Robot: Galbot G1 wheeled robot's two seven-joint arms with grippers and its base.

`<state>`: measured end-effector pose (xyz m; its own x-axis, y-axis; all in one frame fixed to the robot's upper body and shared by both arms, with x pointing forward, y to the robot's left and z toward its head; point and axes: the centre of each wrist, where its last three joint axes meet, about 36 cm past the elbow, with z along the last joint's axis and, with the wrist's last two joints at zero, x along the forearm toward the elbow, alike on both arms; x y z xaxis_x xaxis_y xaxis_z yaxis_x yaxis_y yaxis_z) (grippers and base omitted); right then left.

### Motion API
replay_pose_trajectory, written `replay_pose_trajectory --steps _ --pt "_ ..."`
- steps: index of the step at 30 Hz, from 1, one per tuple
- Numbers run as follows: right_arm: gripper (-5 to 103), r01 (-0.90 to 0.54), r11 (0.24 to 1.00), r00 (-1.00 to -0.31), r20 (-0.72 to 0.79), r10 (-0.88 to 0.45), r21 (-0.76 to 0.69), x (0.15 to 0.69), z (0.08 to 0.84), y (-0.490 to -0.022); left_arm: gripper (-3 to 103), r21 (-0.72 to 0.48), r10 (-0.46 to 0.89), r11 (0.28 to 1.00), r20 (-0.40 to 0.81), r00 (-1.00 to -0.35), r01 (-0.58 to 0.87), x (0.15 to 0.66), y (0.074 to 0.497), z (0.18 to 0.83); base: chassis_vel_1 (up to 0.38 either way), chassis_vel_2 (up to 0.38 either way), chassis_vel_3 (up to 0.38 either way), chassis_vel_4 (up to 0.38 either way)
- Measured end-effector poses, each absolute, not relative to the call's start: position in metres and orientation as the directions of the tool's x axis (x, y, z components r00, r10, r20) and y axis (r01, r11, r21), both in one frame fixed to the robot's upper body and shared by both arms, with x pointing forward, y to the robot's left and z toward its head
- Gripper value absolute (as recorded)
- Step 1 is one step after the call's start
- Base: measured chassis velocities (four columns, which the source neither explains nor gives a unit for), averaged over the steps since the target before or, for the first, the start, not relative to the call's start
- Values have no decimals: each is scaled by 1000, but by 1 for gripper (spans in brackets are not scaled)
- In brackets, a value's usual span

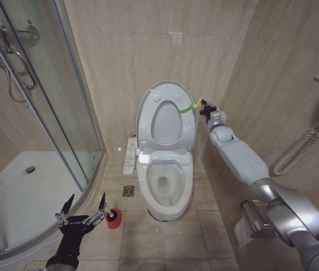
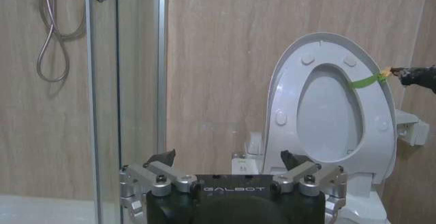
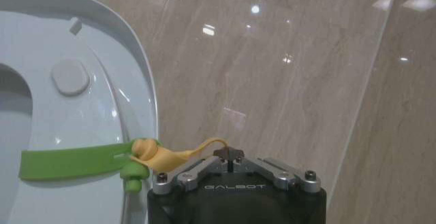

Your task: Open the toilet lid, clean the toilet bowl with a toilet brush, close the toilet lid, and flush.

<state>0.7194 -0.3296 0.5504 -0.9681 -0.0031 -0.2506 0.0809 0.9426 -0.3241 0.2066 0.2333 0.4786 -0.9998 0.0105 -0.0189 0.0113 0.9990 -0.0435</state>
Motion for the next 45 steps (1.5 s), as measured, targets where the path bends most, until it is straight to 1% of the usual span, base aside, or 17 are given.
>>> replay_pose_trajectory --steps 5,6,12,13,19,20,27,28,34,35,45 --pt "0 83 943 -969 -249 0 -323 714 551 -333 100 -44 11 999 -19 -1000 11 207 233 479 0 0 0 0" --pt "12 84 942 -969 -249 1 -324 712 551 -334 100 -44 10 999 -19 -1000 11 207 233 479 0 0 0 0" --pt "12 77 943 -968 -250 -8 -325 706 550 -335 100 -44 11 999 -19 -1000 11 207 233 479 0 0 0 0" --pt "40 74 943 -968 -252 -11 -324 704 549 -335 100 -44 11 999 -19 -1000 11 207 233 479 0 0 0 0" --pt "40 71 943 -966 -259 -16 -326 695 549 -340 100 -44 10 999 -19 -1000 11 207 233 479 0 0 0 0" --pt "67 71 942 -965 -261 -17 -327 693 550 -341 100 -44 10 999 -19 -1000 11 207 233 479 0 0 0 0" --pt "67 73 942 -962 -271 -20 -327 681 551 -353 100 -44 10 999 -19 -1000 11 207 233 479 0 0 0 0" --pt "91 70 943 -962 -273 -22 -325 678 551 -354 100 -44 10 999 -19 -1000 11 207 233 479 0 0 0 0" --pt "91 60 946 -960 -278 -32 -319 666 552 -359 100 -44 11 999 -19 -1000 11 207 233 479 0 0 0 0" --pt "94 57 946 -959 -280 -36 -320 661 552 -362 100 -44 11 999 -19 -1000 11 207 233 479 0 0 0 0" --pt "94 33 953 -962 -269 -52 -302 614 542 -376 100 -44 10 999 -19 -1000 11 207 233 479 0 0 0 0"
